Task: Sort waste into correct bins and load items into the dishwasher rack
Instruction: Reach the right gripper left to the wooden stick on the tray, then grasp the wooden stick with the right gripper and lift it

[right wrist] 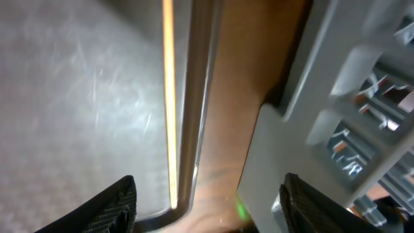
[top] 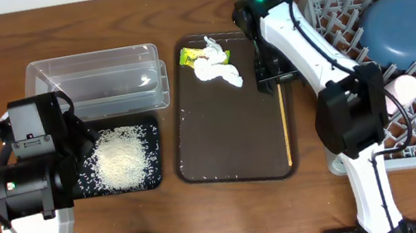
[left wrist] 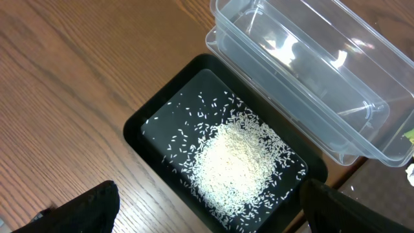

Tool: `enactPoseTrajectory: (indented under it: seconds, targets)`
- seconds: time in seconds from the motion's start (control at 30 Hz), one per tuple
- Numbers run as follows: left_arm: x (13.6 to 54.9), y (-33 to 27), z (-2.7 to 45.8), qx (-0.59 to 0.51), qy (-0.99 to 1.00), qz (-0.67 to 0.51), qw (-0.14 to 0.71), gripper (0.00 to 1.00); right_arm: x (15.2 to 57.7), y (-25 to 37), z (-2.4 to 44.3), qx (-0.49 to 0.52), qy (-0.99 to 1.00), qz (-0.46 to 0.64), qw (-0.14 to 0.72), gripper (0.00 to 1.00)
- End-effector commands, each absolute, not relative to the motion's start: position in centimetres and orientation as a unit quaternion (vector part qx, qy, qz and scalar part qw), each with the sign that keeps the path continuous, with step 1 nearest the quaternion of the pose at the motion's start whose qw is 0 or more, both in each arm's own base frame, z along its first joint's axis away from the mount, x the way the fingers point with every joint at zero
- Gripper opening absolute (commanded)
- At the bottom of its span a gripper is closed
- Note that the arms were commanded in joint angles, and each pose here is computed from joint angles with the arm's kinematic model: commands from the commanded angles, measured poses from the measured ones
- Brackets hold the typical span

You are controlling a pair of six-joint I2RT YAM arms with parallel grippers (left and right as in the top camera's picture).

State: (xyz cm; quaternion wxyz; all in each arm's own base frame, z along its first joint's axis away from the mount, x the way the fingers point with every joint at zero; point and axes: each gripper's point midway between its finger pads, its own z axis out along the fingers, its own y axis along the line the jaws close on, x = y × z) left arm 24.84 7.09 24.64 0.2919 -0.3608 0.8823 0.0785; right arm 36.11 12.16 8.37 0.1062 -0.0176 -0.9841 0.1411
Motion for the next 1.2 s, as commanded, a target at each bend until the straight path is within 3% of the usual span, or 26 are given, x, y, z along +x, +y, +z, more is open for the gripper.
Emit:
enactPoseTrajectory:
  seconds: [0.0,0.23,0.4,0.53,0.63,0.77,0.97,1.17]
  targets:
    - [24.8,7.6,25.0,-0.364,0.879,0.090,0.295,0.91,35.6,13.2,9.6,0.016,-0.987,0.123,0.101,0.70]
    - [24.8,7.6,25.0,-0.364,0.879,0.090,0.295,0.91,35.6,12.0,15.2,0.025,-0.994,0.096,0.035,0.71]
    - [24.8,7.6,25.0,-0.364,0.879,0.090,0.295,0.91,31.7,9.6,17.8,0.019,-0.995,0.093,0.030,0.72]
    - [24.8,7.6,25.0,-0.364,0.879,0.090,0.295,0.91,28.9,8.9,16.7,0.016,-0.997,0.070,0.008,0.75]
    - [24.8,7.6,25.0,-0.364,0.879,0.090,0.295,0.91,28.9,10.3,15.2,0.014,-0.999,0.014,-0.034,0.99]
    - [24.8,7.6,25.0,-0.364,0.879,0.090,0.295,0.91,30.1,12.8,13.9,0.018,-0.996,-0.057,-0.072,0.99]
    - [24.8,7.6,25.0,-0.364,0.879,0.090,0.295,0.91,33.1,13.5,13.0,0.017,-0.991,-0.060,-0.121,0.99]
    - [24.8,7.6,25.0,-0.364,0.879,0.090,0.295,0.91,33.8,13.9,10.3,-0.002,-0.994,-0.056,-0.095,0.97]
